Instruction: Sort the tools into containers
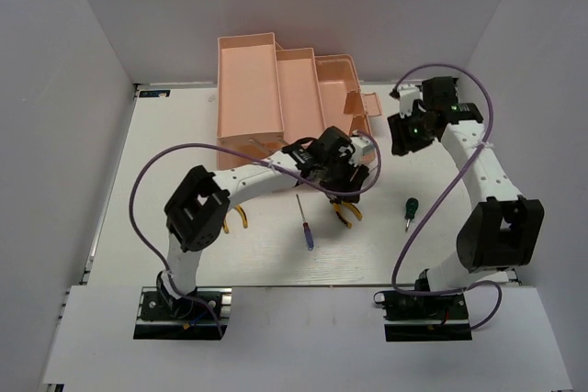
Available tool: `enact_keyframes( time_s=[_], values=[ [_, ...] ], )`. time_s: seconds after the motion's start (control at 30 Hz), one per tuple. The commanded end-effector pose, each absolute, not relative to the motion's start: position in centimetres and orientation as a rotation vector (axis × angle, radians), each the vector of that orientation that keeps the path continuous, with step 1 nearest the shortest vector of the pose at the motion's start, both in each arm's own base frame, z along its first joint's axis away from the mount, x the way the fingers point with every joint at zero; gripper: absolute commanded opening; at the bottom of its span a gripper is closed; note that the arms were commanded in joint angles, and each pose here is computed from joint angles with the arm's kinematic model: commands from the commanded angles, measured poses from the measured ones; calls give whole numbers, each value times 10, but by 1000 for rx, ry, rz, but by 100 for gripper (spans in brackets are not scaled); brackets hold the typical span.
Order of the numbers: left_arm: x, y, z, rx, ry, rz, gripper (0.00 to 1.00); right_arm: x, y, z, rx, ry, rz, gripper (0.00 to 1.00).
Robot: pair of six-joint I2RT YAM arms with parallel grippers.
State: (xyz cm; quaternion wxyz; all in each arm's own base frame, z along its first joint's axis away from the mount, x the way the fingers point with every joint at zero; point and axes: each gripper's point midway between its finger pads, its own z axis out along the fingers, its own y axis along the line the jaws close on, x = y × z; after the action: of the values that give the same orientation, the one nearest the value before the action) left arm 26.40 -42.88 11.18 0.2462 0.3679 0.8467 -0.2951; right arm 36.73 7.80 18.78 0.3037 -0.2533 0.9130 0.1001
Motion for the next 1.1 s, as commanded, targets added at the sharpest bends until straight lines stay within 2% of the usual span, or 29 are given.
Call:
enact_keyframes(
  time_s=[0.0, 0.1, 0.17, 0.2, 0.6, 0.7, 0.77, 0.8, 0.83, 0.9, 0.93, 1.07],
  values=[
    [265, -459, 128, 1096, 2198, -868, 70, 314, 35, 135, -547, 2723, 107, 48],
    [270, -470, 131, 1112, 2174, -890, 73, 274, 30, 106, -480, 2879, 127, 56],
    [267, -474, 128, 1122, 2169, -894, 73, 250, 30, 86, -466, 2979, 170, 72],
    [267, -474, 127, 1122, 2169, -894, 73, 248, 31, 81, -417, 3002, 173, 74],
    [278, -453, 119, 1037, 2195, -722, 74, 248, 9, 16, -270, 3060, -27, 74],
    [280, -442, 115, 985, 2212, -671, 74, 249, 8, 2, -211, 3073, -40, 69],
    [279, -435, 106, 968, 2233, -646, 74, 250, 7, -1, -181, 3076, -37, 56],
    [278, -433, 110, 966, 2228, -649, 74, 251, 9, 0, -181, 3072, -25, 48],
    [277, -433, 116, 949, 2226, -660, 72, 256, 11, 6, -171, 3047, -2, 26],
    [277, -431, 114, 933, 2246, -647, 69, 263, 11, 23, -213, 2976, 5, 5],
    [274, -428, 111, 919, 2276, -645, 69, 271, 16, 34, -233, 2937, 47, 0],
    [265, -418, 102, 884, 2332, -644, 68, 293, 37, 89, -393, 2721, 208, 0]
  ],
)
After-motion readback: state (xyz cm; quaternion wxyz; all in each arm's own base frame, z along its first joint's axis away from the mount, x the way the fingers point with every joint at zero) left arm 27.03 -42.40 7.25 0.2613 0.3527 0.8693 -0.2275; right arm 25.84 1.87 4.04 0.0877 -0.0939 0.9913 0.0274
